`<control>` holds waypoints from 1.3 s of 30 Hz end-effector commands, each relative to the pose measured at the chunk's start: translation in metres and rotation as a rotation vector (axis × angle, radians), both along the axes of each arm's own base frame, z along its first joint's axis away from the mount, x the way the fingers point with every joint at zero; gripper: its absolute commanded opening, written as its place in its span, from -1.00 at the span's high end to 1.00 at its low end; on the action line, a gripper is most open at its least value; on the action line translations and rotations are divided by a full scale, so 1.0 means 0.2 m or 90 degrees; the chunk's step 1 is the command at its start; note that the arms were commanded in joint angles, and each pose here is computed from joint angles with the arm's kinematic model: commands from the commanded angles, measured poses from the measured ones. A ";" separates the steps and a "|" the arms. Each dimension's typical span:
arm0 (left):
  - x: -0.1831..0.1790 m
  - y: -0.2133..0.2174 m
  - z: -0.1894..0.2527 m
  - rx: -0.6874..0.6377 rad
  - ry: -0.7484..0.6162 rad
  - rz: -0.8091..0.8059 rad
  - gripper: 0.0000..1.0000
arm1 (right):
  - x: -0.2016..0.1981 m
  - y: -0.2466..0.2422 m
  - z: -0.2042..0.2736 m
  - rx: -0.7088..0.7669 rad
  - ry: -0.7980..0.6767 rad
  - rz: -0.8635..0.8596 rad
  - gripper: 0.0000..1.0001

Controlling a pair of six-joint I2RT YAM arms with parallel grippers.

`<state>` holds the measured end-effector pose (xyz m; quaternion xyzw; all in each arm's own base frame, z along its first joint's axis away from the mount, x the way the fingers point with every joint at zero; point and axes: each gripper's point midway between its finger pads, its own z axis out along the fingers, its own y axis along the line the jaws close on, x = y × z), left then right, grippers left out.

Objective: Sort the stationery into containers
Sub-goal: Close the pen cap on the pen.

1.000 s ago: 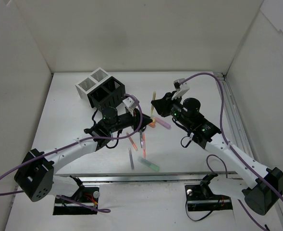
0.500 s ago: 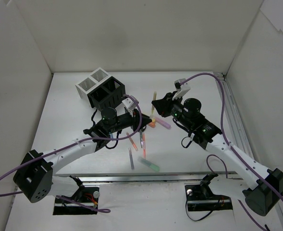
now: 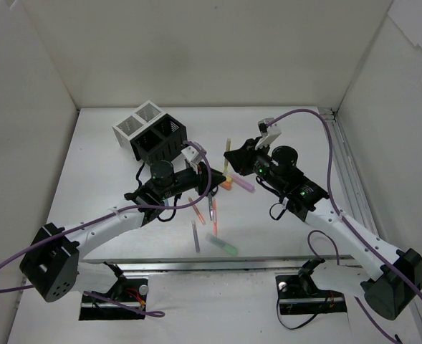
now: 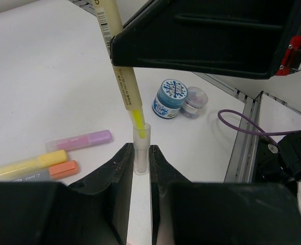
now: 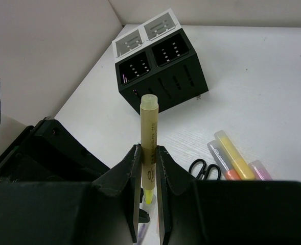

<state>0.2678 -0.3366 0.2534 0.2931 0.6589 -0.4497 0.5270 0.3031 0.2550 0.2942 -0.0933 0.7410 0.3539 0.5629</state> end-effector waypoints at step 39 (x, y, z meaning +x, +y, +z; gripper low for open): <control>0.22 0.26 0.68 -0.178 -0.257 0.232 1.00 | -0.09 0.14 -0.40 -0.021 0.092 0.031 1.00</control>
